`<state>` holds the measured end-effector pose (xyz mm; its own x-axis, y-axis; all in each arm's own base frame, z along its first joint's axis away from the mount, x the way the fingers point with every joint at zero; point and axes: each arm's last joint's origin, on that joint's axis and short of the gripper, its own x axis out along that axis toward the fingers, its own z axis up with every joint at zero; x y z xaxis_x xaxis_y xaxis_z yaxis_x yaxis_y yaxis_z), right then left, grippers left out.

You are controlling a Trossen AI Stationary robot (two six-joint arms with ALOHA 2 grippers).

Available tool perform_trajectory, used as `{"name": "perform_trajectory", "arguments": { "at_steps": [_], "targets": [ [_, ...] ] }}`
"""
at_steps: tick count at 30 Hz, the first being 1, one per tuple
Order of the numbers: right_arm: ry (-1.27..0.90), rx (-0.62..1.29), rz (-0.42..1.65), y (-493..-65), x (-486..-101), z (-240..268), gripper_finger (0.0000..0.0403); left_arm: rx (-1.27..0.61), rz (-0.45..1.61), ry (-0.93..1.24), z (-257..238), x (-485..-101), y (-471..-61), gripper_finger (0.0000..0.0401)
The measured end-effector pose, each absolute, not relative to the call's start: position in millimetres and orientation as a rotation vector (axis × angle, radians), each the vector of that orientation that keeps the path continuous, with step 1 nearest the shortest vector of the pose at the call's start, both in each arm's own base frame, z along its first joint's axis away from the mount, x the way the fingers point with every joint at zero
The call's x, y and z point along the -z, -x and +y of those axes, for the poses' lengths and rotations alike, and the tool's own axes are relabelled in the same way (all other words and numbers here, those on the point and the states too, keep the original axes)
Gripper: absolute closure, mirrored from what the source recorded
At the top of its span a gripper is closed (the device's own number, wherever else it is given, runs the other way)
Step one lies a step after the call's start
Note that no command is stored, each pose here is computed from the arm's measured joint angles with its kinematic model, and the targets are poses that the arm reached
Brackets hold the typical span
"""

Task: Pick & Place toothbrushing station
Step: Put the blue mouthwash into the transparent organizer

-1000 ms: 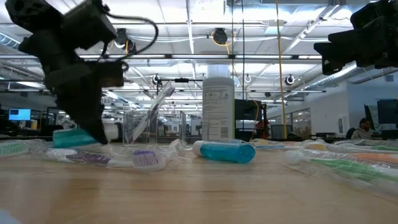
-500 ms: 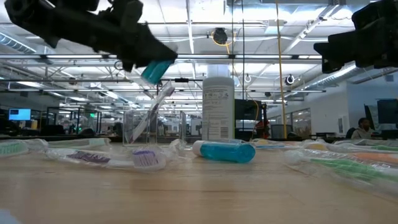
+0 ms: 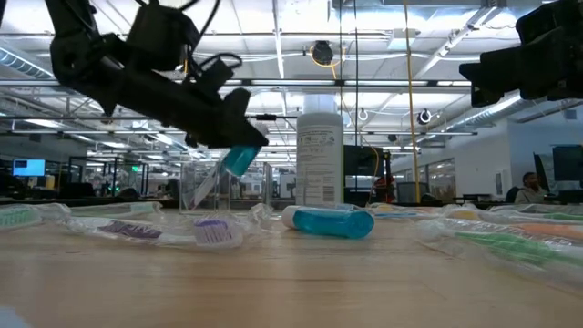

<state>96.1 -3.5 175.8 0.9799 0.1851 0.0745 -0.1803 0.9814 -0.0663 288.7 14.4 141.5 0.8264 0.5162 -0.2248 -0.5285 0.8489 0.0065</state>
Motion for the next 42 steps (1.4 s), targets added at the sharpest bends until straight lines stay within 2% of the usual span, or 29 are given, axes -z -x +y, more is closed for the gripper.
{"name": "perform_trajectory", "arguments": {
  "at_steps": [12,21,32,42],
  "targets": [
    [0.063,-0.184,-0.081,-96,-176,-3,0.0252,-0.551,0.261,0.032,20,-133,-302,0.0287],
    [0.063,-0.184,-0.08,-96,-176,-3,0.0252,-0.538,0.289,0.031,20,-130,-301,0.0246],
    [0.063,-0.184,-0.08,-96,-176,-3,0.0252,-0.542,0.277,0.061,20,-130,-301,0.0243],
    [0.063,-0.184,-0.08,-96,-176,-3,0.0252,-0.515,0.225,0.038,17,-165,-293,0.0242]
  ]
}}
